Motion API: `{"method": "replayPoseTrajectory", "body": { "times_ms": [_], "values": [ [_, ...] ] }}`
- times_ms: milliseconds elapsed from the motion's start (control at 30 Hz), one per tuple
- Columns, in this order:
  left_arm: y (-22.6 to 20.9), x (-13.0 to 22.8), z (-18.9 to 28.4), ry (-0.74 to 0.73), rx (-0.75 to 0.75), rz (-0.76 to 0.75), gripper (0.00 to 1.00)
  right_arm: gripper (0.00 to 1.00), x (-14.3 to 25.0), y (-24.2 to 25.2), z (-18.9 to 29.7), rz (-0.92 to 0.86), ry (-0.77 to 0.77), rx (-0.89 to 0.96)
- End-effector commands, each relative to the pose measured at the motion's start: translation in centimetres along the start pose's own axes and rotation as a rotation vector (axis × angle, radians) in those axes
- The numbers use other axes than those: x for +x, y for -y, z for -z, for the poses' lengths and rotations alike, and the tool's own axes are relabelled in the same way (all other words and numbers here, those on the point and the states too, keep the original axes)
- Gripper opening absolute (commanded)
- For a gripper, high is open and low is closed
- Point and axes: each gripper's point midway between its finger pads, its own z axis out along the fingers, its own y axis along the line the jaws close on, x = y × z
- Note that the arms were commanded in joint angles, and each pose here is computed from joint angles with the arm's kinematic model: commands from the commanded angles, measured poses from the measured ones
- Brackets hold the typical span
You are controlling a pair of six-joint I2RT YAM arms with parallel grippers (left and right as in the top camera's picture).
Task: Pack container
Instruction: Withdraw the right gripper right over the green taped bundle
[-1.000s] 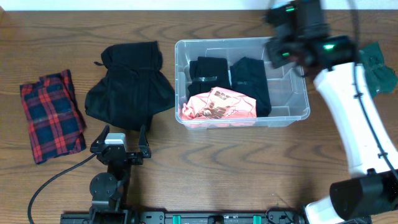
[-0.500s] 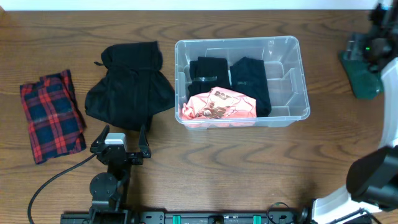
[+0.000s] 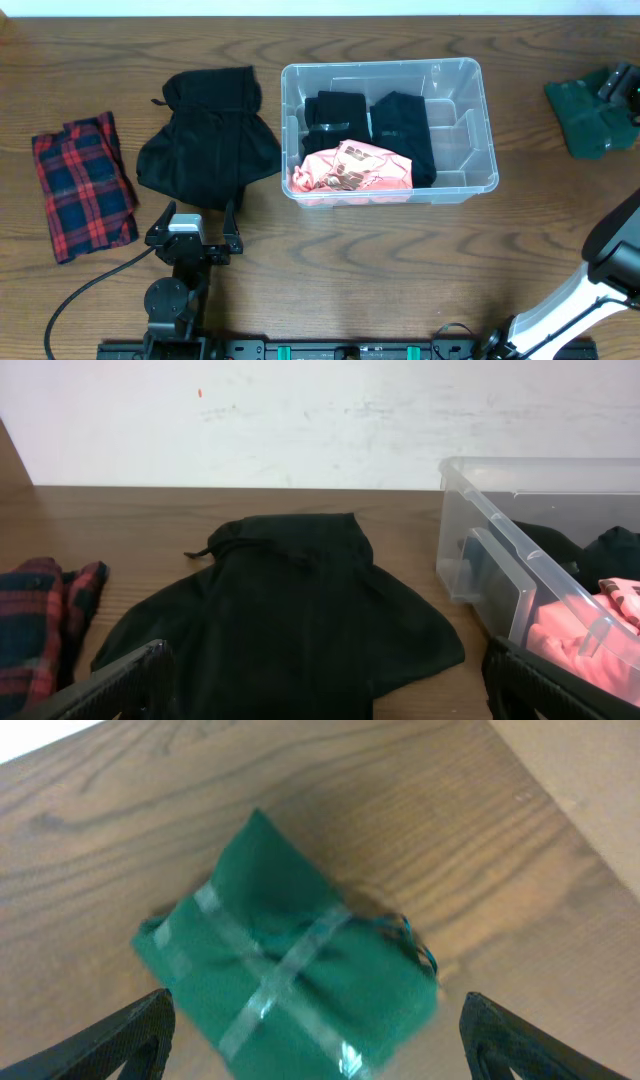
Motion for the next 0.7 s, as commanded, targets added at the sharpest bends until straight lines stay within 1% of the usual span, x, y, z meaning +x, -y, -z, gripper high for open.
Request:
{"method": "replayPoseTrajectory", "body": {
  "times_ms": [0, 67, 133, 233, 400, 467, 533, 667],
  "values": [
    [-0.4, 1.7, -0.1, -0.049, -0.026, -0.009, 0.98, 0.9, 0.7, -0.3, -2.4, -0.038, -0.002, -0.101],
    [-0.4, 1.7, -0.1, -0.049, -0.026, -0.009, 0.98, 0.9, 0.5, -0.3, -3.7, -0.045, 0.021, -0.135],
    [-0.4, 1.7, -0.1, -0.049, -0.026, -0.009, 0.98, 0.93, 0.6, -0.4, -5.2, -0.049, 0.038, -0.162],
    [-0.4, 1.7, -0.1, -0.049, -0.026, -0.009, 0.98, 0.95, 1.6, -0.8, -7.4, -0.05, 0.034, -0.198],
    [-0.4, 1.7, -0.1, -0.049, -0.026, -0.009, 0.98, 0.9, 5.5, -1.9, -10.5, -0.06, -0.063, -0.251],
    [-0.4, 1.7, -0.1, -0.049, -0.026, -0.009, 0.98, 0.86, 7.2, -2.5, -10.9, -0.068, -0.116, -0.282],
    [-0.4, 1.7, -0.1, -0.049, -0.026, -0.009, 0.98, 0.84, 8.6, -2.7, -10.7, -0.075, -0.177, -0.289],
    [-0.4, 1.7, -0.1, -0.049, -0.026, -0.009, 0.98, 0.77, 10.8, -2.9, -9.0, -0.08, -0.29, -0.298]
  ]
}}
